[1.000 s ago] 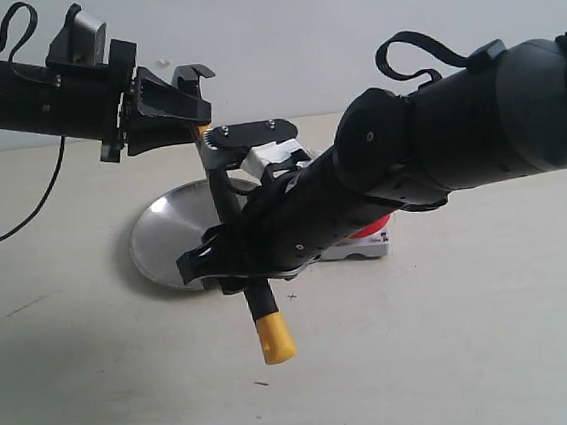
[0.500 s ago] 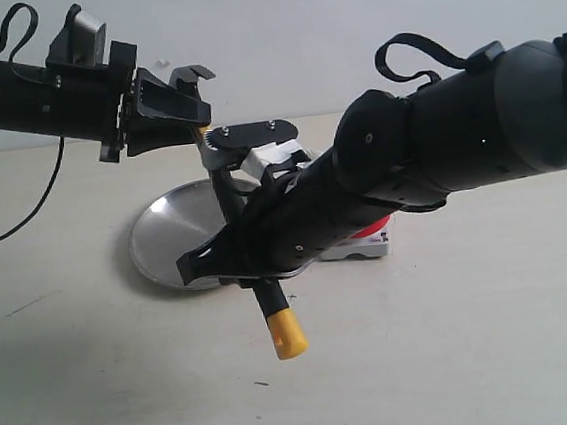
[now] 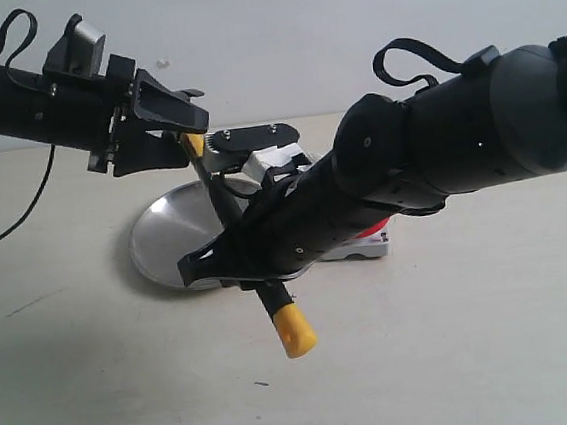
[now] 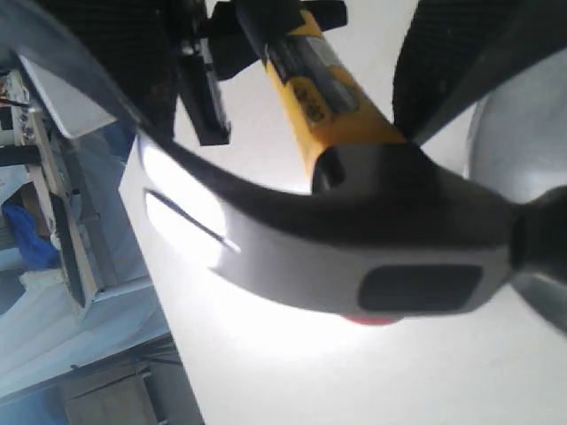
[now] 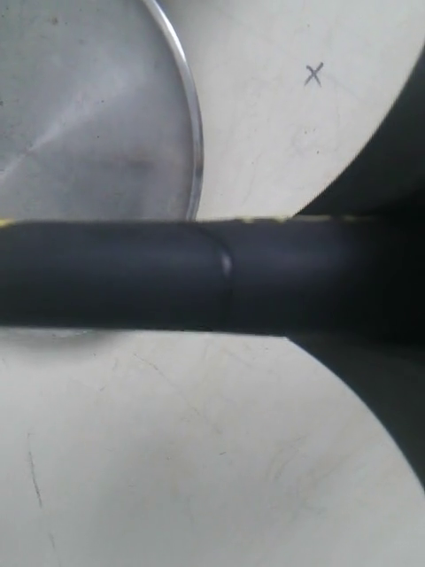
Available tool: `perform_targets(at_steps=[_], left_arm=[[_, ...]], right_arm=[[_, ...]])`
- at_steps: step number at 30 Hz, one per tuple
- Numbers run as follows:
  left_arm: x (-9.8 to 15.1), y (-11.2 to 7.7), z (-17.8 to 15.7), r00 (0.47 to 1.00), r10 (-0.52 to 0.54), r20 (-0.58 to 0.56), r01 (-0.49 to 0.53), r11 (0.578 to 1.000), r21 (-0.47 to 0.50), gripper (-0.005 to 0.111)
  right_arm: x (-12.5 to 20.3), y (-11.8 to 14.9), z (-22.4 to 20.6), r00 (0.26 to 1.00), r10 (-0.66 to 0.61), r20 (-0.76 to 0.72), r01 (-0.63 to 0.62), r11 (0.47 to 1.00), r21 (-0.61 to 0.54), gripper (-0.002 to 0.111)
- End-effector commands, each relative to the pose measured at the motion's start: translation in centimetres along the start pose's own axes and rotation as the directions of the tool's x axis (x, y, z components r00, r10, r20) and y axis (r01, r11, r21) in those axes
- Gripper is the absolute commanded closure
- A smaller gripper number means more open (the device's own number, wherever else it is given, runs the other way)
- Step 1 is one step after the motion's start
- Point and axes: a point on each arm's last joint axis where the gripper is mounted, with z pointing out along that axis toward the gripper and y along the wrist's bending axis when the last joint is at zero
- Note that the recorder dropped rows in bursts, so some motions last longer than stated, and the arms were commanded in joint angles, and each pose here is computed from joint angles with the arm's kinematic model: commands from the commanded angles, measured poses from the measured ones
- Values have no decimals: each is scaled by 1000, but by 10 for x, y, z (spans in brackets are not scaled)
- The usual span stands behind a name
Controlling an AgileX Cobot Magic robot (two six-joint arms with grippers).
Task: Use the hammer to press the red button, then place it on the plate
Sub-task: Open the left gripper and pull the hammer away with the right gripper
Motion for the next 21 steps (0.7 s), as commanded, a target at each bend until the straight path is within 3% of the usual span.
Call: perform_targets(at_steps=[1, 14, 17, 19, 21], left_arm=[[3, 2, -12, 999, -29, -37, 28, 999, -34, 40], [3, 7, -30, 998, -58, -29, 55, 995, -86, 43], [6, 3, -43, 996, -79, -48, 70, 985, -158, 59], [8, -2, -55, 995, -71, -63, 55, 974, -222, 76], [12, -10, -68, 996, -69, -48, 55, 967, -247, 101]], right_arm=[[-12, -1, -4, 995, -25, 96, 23, 999, 27, 108], [-21, -2, -8, 982, -27, 188, 17, 998, 56, 108], [-24, -1, -14, 978, -28, 208, 17, 999, 52, 108], [-27, -2, -20, 976, -23, 217, 13, 999, 49, 108], [-28, -4, -26, 974, -21, 226, 9, 999, 50, 108]])
